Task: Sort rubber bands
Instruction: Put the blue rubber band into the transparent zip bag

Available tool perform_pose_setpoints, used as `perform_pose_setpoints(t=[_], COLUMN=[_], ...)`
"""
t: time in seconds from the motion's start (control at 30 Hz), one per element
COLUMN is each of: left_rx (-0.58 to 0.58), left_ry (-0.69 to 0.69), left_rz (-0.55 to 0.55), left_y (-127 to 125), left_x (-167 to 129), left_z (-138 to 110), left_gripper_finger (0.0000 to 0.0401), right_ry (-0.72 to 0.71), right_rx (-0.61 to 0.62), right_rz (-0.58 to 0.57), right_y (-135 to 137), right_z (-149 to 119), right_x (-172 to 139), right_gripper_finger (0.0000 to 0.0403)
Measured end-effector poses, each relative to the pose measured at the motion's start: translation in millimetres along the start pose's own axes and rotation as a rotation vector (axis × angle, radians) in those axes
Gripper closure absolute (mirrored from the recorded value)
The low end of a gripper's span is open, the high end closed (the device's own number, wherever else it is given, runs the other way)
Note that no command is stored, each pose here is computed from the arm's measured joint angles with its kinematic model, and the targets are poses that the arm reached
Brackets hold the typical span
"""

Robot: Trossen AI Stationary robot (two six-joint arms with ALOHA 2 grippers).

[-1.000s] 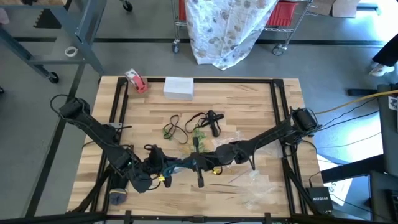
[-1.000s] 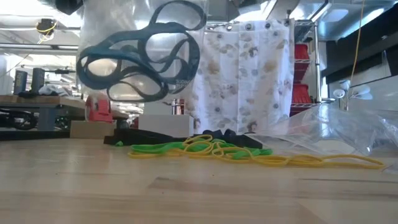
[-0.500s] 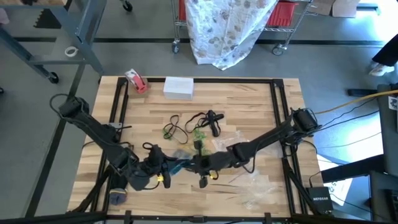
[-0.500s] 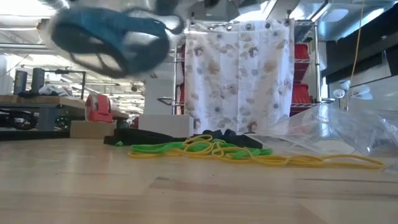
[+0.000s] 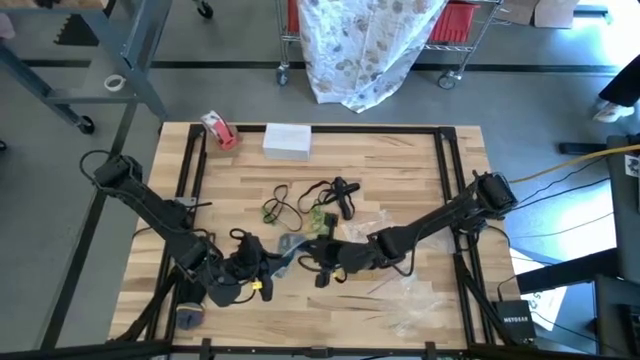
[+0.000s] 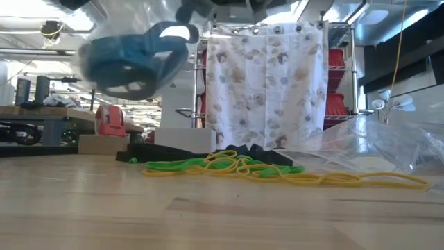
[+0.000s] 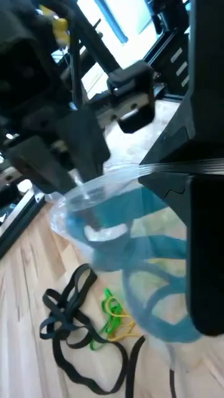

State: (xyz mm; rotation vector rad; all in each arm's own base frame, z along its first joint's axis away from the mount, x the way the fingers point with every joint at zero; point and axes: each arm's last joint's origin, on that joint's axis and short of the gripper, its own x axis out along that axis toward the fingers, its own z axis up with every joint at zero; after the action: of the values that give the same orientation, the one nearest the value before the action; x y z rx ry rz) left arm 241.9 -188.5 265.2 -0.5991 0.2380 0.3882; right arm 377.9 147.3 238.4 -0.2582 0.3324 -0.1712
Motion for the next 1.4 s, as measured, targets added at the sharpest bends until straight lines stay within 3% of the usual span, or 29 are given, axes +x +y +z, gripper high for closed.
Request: perform_pose_setpoints(t=[0.23,0.47,0.63,0.7,0.93,1.1,1.23,1.4], left_rx=[0.004,0.019,0.021,0.028,0.024,0.008,-0.003,-0.003], left_ry=[-0.06,-0.028,-0.003,0.012,0.087,0.123,0.132,0.134], left_rz=[0.015,0.025,0.057,0.064,0.098,0.128,0.128,0.129], left_y=[-0.8,3.2,7.5,8.7,15.7,20.2,20.5,20.6], left_x=[4.9,11.0,15.2,19.1,22.8,17.8,17.9,17.6], left_z=[6.8,8.7,3.4,0.7,-5.9,-9.1,-9.5,-9.8], left_gripper_finger=[0.0401,0.0401,0.0401,0.0401,0.0401,0.0401,0.0401,0.0401], right_ry=[0.056,0.127,0.126,0.129,0.246,0.254,0.226,0.23], right_rx=[0.035,0.109,0.147,0.173,0.205,0.173,0.172,0.166], right_rz=[0.079,0.062,0.211,0.219,0.177,0.236,0.186,0.14], right_y=[8.2,11.0,14.2,13.2,3.5,-4.6,-9.0,-14.4], right_z=[-16.6,-27.7,-15.0,-14.0,-23.7,6.4,22.7,20.2], right_x=[11.6,14.6,14.4,15.2,18.7,2.8,-1.8,2.8], right_gripper_finger=[0.0402,0.0402,0.0402,0.0396,0.0285,0.0211,0.0191,0.0199])
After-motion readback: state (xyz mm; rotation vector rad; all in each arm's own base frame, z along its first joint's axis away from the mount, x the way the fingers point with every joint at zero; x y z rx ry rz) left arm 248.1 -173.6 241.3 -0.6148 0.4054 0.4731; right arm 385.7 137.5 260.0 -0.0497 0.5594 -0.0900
